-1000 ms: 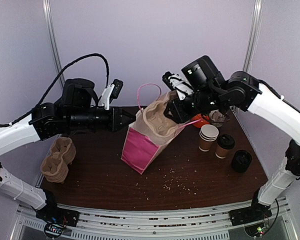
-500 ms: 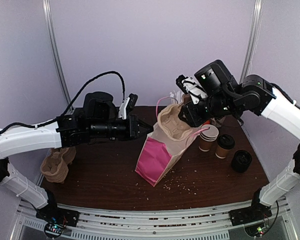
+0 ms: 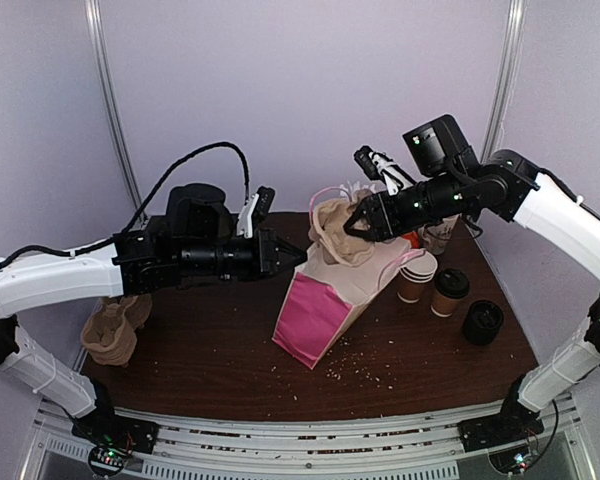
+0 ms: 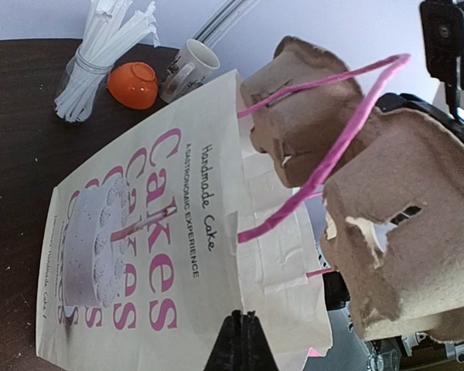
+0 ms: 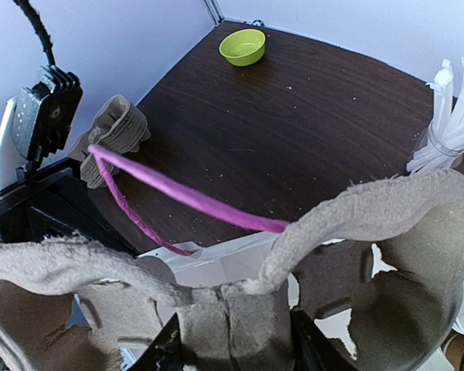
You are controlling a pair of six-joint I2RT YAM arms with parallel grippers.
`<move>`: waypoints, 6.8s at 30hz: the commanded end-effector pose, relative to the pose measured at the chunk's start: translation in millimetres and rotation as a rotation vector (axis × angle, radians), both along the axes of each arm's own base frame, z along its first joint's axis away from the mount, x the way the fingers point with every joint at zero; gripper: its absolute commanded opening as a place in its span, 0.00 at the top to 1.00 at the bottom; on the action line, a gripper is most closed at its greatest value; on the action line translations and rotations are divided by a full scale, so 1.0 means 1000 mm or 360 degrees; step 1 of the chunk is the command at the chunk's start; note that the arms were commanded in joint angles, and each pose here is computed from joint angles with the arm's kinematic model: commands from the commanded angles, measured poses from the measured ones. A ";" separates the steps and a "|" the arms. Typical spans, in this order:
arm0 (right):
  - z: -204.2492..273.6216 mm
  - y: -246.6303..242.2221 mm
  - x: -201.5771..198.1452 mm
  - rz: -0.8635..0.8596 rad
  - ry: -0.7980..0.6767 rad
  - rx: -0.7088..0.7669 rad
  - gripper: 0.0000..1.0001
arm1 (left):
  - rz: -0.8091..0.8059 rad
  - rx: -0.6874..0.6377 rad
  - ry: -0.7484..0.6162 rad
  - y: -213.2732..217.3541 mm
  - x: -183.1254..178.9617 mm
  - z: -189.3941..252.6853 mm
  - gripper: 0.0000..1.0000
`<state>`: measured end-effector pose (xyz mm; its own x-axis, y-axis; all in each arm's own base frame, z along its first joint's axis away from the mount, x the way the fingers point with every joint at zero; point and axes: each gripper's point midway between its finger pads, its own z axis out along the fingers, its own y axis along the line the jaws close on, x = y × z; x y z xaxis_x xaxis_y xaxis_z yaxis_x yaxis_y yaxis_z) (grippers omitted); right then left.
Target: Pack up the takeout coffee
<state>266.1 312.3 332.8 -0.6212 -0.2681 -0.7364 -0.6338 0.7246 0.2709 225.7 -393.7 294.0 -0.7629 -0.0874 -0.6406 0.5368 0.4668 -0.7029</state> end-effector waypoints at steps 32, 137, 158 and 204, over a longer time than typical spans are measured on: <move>0.028 0.018 -0.026 0.0540 0.0296 0.0640 0.56 | -0.0021 -0.0017 -0.0059 0.013 0.017 0.005 1.00; -0.139 -0.006 0.051 -0.0096 0.0058 -0.0434 0.59 | -0.0006 0.0387 -0.1138 0.027 0.048 0.087 0.06; -0.172 0.020 0.065 -0.0078 0.0281 -0.0580 0.56 | -0.0055 0.0534 -0.1037 0.018 0.074 0.021 0.16; -0.158 0.026 0.072 -0.0131 0.0244 -0.0543 0.58 | 0.0091 0.0875 -0.1532 0.002 0.147 0.045 1.00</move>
<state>343.5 345.3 179.1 -0.7279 -0.4459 -0.5208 -0.5658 0.8197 0.0891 361.2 -408.5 316.5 0.1151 0.4562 -0.8824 0.7640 0.5271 0.3721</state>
